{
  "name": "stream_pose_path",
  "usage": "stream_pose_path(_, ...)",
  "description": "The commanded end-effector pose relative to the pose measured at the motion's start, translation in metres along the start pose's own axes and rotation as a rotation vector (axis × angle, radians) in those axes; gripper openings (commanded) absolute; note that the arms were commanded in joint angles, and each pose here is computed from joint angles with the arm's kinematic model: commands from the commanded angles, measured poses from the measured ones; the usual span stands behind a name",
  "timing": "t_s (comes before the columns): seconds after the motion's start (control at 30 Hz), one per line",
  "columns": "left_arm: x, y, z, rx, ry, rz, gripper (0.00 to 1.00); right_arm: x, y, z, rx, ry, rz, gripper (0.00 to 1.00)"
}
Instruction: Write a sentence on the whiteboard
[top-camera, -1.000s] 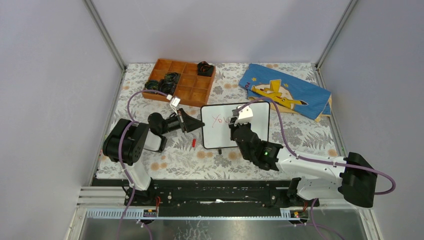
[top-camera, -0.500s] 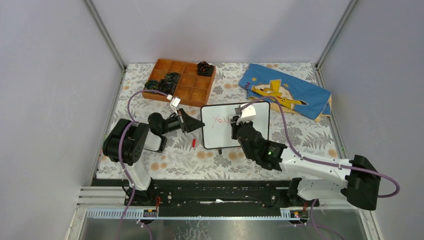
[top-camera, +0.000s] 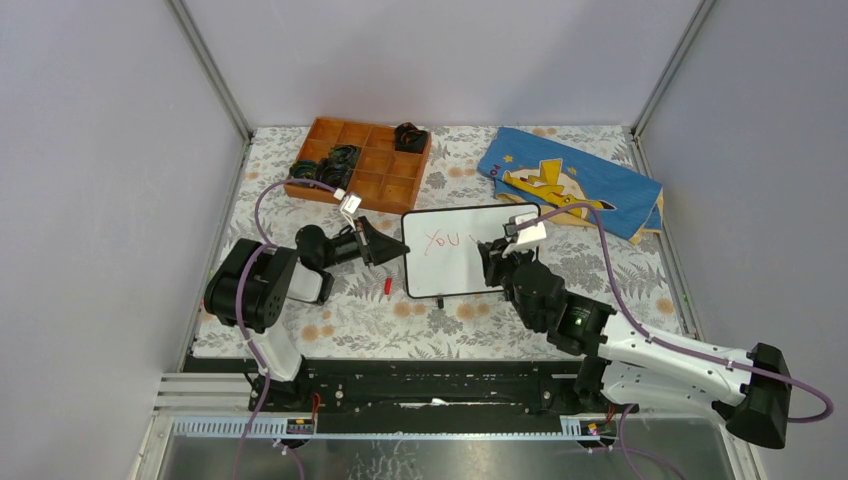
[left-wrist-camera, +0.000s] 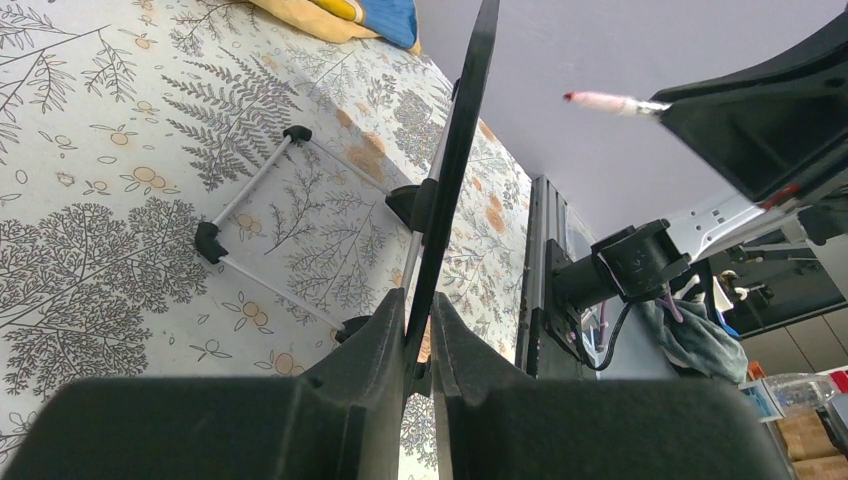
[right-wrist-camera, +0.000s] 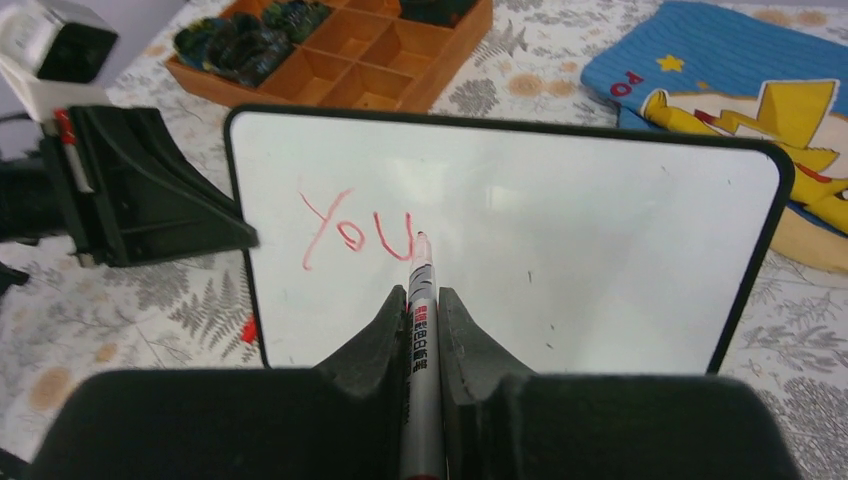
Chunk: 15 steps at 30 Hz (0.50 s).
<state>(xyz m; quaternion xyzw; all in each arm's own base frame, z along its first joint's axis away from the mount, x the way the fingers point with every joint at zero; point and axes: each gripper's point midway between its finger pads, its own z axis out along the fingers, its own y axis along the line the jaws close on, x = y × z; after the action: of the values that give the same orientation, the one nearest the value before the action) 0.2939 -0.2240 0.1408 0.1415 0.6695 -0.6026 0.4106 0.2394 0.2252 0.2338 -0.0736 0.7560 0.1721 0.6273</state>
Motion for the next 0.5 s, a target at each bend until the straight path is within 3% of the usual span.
stream_pose_path(0.0,-0.005,-0.009,0.003,0.028,0.0,0.049,0.2,0.012,-0.018,-0.004,0.054,0.009,-0.015,0.0)
stream_pose_path(0.47,-0.004,-0.008,0.003,0.025,0.003,0.048,0.2,0.006,-0.03,0.002,0.077,-0.025,0.068,0.0)
